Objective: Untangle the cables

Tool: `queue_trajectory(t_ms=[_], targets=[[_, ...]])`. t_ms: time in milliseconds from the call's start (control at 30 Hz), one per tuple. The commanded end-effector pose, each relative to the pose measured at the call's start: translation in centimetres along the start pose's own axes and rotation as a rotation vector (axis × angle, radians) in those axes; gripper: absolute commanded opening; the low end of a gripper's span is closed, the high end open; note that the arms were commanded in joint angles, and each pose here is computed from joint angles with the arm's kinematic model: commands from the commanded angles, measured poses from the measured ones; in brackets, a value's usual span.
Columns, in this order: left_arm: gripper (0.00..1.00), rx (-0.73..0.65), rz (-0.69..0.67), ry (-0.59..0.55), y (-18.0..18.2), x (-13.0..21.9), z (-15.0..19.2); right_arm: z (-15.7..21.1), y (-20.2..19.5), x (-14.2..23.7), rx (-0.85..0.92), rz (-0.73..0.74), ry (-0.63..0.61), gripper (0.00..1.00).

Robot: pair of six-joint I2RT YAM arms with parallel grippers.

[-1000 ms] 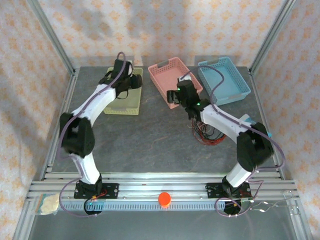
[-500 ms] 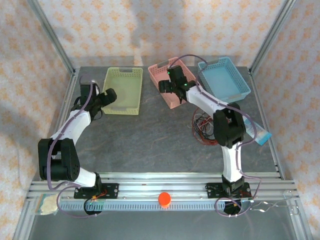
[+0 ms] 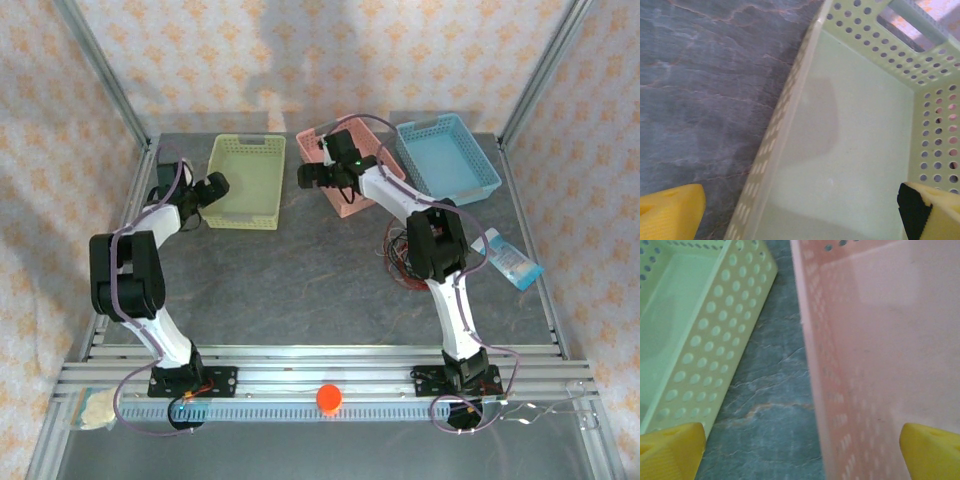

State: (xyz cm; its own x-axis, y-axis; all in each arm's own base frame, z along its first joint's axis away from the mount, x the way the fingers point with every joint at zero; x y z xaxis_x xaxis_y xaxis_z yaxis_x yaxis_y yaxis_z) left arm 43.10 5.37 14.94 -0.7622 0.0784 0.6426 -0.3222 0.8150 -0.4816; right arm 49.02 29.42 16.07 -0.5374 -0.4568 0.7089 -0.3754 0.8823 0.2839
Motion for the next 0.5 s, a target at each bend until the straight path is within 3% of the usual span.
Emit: queue_trajectory(t_ms=[0,333,400,467], targets=[[0.99,-0.053,0.118,-0.049,-2.3,0.2,-2.4,0.1,1.9,0.0,-0.027,-0.131,0.031,1.00],[0.99,-0.080,0.238,0.041,-3.7,-1.5,-1.4,0.6,7.3,1.5,0.047,-0.434,0.057,1.00],[0.99,-0.085,0.245,0.056,-3.9,-1.7,-1.1,0.2,7.5,2.3,0.070,-0.439,0.029,1.00],[0.99,-0.088,0.253,0.062,-4.0,-1.7,-1.0,-0.7,6.8,3.3,0.087,-0.354,-0.027,1.00]])
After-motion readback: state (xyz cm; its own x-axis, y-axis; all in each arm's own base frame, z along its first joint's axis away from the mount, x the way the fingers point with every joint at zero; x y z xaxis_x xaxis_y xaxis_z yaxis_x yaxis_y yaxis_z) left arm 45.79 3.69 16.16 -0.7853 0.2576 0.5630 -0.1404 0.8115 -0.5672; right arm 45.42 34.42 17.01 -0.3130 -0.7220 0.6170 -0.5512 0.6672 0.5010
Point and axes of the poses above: each hand's point on the last joint's axis, 136 mm out from that joint toward the fingers, its own x axis back along the fingers, its own y axis along the line the jaws close on, z = x × y, the point moved 6 cm from there along x, back along the fingers, and after that the axes turned 2 degrees about x, right-handed, at the moved point
